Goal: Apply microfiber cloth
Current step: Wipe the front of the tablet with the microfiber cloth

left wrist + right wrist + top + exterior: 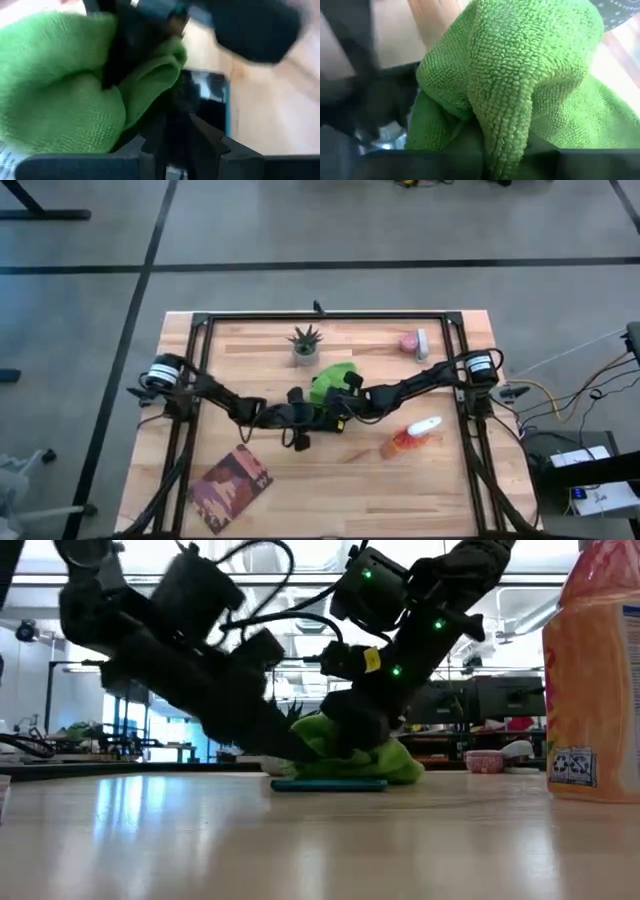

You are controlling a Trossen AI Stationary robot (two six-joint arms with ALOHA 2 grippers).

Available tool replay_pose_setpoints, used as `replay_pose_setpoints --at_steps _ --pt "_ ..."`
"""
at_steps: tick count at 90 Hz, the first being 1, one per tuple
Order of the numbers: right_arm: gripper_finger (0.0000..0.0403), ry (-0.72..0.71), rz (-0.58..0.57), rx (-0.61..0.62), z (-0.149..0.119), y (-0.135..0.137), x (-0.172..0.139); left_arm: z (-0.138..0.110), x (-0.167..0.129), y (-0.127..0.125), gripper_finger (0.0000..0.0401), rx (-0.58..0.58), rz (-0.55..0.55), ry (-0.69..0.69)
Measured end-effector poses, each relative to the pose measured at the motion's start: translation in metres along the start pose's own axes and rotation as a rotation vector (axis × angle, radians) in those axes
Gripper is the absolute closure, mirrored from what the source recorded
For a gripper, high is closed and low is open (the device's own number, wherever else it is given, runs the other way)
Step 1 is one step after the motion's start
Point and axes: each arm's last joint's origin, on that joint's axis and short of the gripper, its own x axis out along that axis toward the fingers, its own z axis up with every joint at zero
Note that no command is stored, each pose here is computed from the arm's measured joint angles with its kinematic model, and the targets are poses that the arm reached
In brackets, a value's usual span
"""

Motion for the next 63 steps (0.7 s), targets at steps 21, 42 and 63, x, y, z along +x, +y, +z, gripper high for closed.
replay_pose_setpoints --at_steps 21,42,63 --pt "0.0400 -0.098 0.029 0.041 0.009 0.003 0.001 -0.023 0.011 -0.003 0.0342 -0.076 -0.055 -0.047" --pt "0.0400 -0.170 0.030 0.011 -0.001 0.004 0.025 -0.046 0.005 0.002 0.0342 -0.114 -0.060 -0.014" --pt "0.0400 -0.168 0.109 0.019 -0.013 0.013 0.044 -0.050 0.001 0.004 0.0342 -0.119 -0.067 -0.023"
